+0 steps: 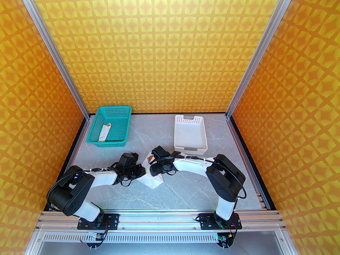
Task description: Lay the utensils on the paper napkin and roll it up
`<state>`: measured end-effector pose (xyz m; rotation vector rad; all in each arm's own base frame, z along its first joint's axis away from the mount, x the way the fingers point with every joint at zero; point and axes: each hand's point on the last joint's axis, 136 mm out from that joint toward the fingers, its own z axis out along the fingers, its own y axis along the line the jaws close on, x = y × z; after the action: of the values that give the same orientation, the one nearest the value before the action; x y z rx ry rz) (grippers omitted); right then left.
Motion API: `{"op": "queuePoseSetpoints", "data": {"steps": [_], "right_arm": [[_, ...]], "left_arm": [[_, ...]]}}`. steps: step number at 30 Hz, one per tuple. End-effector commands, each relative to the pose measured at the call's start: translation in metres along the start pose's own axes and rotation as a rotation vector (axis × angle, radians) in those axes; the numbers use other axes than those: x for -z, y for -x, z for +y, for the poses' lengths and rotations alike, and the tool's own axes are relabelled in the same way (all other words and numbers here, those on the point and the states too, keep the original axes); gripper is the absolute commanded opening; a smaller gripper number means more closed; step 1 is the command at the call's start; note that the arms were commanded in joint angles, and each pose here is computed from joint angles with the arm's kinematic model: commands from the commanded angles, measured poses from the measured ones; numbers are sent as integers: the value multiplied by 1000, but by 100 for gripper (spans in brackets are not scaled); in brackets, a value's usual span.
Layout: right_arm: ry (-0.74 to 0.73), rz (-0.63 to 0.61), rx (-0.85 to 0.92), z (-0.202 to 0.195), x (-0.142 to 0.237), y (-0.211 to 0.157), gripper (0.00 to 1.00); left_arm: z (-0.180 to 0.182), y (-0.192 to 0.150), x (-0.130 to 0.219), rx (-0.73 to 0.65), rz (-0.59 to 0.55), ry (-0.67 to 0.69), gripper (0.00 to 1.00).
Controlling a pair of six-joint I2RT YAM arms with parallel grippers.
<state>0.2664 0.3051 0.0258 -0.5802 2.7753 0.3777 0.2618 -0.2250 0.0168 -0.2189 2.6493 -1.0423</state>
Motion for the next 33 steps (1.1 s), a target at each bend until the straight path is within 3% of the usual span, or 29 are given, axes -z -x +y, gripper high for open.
{"op": "queuePoseSetpoints", "data": {"steps": [1, 17, 33], "right_arm": [[8, 38, -3, 3, -10, -12, 73], [-14, 95, 1, -2, -21, -34, 70], [28, -8, 1, 5, 23, -8, 73]], "left_arm": [[41, -26, -3, 42, 85, 152, 0], [40, -26, -2, 40, 84, 152, 0], [41, -27, -2, 40, 85, 156, 0]]}}
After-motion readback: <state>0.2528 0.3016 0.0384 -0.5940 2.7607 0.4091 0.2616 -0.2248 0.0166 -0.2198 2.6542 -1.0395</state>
